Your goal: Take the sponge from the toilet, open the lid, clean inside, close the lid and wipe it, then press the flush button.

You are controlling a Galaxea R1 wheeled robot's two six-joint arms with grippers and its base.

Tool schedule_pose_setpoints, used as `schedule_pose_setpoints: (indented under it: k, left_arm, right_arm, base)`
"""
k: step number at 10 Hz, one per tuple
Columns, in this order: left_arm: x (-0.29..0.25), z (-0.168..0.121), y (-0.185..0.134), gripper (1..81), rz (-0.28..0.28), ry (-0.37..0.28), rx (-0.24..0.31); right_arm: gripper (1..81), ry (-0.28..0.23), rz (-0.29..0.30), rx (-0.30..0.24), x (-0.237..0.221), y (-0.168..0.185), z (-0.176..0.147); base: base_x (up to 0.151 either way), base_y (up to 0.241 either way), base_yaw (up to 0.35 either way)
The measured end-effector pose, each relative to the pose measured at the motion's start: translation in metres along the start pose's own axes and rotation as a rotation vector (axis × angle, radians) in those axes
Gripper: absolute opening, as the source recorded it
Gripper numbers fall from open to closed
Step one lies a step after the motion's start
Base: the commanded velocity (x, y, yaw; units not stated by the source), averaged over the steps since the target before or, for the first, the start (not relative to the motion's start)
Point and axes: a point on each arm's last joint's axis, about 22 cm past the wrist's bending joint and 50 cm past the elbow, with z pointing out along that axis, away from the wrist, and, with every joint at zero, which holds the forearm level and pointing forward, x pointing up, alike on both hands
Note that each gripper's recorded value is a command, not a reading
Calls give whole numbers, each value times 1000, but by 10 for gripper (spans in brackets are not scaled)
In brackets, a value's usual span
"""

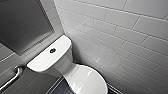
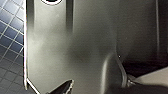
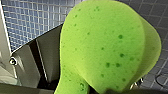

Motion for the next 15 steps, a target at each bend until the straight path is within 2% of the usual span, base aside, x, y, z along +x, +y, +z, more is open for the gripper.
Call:
schedule_pose_setpoints:
  k: [3, 4, 6, 8, 10, 13, 15]
  left_arm:
    - [32, -1, -15, 811, -33, 40, -6]
    - [37, -5, -19, 811, -46, 44, -22]
    - [52, -16, -8, 811, -68, 54, -100]
    - [80, -34, 3, 811, -84, 79, -180]
    - [113, -59, -1, 811, -150, 100, -230]
    - [199, -106, 14, 811, -295, 156, -340]
    - [241, -125, 7, 811, -368, 197, -360]
  right_arm:
    - [10, -21, -22, 18, -60, 13, -2]
    - [10, -19, -27, 16, -68, 16, -2]
    - [10, 12, -43, 43, -69, 5, 10]
    - [10, -6, -43, 48, -91, 2, 15]
    - [10, -13, -39, 37, -108, 10, 12]
    - [10, 4, -38, 44, -112, 3, 22]
    - [10, 4, -39, 42, -114, 2, 26]
  base:
    - [0, 0, 0]
    - [0, 0, 0]
    - [0, 0, 0]
    - [0, 0, 0]
    - [0, 0, 0]
    - [0, 0, 0]
    - [0, 0, 0]
